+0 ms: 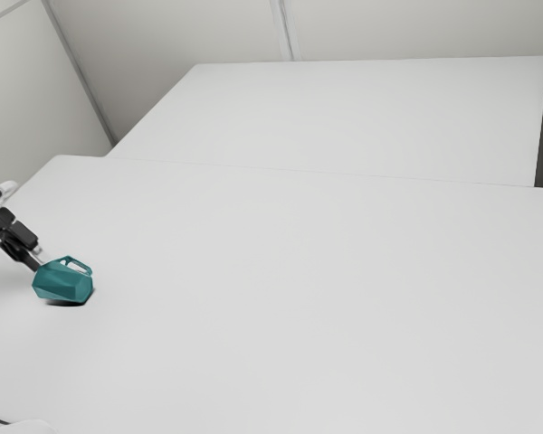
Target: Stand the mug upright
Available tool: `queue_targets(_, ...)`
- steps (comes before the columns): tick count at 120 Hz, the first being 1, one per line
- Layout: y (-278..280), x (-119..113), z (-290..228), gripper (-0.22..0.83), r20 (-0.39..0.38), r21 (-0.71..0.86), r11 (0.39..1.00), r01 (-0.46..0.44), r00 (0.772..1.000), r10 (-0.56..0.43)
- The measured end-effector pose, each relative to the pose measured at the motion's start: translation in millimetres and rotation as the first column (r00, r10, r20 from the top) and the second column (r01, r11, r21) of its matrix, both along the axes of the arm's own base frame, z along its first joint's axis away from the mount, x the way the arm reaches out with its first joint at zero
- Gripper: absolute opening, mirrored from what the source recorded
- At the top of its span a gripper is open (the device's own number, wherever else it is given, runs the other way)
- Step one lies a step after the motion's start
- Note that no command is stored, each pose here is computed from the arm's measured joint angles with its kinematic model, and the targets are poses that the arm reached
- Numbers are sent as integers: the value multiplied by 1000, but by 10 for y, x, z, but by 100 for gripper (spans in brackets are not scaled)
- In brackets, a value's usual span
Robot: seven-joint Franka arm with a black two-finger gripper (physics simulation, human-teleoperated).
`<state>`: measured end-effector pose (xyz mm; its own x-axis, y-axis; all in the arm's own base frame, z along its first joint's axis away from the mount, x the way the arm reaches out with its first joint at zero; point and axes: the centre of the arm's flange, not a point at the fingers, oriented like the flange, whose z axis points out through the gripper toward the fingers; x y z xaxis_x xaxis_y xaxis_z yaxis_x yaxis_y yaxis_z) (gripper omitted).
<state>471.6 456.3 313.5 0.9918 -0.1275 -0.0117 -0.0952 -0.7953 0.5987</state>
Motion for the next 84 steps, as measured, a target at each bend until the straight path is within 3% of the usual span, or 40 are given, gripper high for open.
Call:
queue_targets(21, -90, -22, -101, 50, -1, -61, 998, -15, 1000, 15)
queue_targets(84, -160, -78, -144, 3, -6, -148, 987, -68, 998, 68)
